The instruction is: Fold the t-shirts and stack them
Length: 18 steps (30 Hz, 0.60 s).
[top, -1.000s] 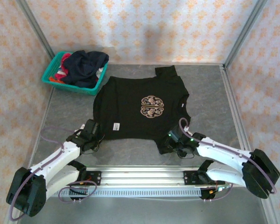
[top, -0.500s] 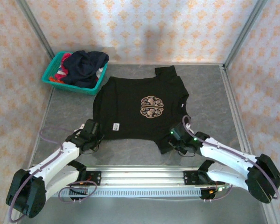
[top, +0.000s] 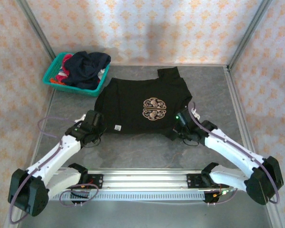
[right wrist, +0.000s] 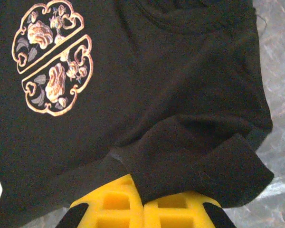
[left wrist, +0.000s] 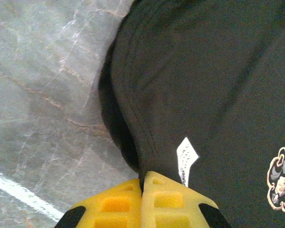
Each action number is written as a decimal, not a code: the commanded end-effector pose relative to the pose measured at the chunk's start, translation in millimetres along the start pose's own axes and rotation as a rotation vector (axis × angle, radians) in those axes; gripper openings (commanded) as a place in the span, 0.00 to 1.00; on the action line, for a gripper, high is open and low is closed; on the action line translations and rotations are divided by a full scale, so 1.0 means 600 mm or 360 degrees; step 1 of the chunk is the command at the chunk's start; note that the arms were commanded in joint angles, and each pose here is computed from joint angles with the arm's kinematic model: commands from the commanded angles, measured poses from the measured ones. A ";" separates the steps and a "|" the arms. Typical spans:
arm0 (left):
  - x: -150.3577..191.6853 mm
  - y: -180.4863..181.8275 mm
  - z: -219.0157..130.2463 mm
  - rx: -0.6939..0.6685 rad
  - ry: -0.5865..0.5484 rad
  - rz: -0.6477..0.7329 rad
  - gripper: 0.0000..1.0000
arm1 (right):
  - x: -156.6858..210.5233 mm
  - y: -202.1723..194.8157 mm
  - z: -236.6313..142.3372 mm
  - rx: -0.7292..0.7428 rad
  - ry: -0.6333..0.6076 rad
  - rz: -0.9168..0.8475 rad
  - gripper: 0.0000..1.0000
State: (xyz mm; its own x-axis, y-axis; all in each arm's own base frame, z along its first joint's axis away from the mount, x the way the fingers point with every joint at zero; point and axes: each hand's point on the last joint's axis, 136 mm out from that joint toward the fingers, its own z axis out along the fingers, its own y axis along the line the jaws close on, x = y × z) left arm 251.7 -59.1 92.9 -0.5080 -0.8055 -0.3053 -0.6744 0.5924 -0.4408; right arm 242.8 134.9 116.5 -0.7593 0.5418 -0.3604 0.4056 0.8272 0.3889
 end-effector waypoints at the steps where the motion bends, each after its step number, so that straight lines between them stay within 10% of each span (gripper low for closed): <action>1: -0.028 -0.014 -0.010 -0.0061 -0.0067 0.0109 0.00 | -0.028 0.026 0.001 -0.0013 -0.0020 -0.0139 0.00; 18: -0.069 -0.050 0.025 -0.0189 -0.0065 0.0182 0.00 | -0.106 0.104 0.057 0.0004 0.0046 -0.0387 0.00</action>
State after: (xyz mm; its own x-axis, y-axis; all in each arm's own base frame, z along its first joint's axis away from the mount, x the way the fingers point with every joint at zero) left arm 296.3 -53.1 100.9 -0.5669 -0.7449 -0.3518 -0.6675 0.6656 -0.3336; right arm 320.7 154.0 126.3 -0.8462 0.3634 -0.3897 0.2572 0.9191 0.2985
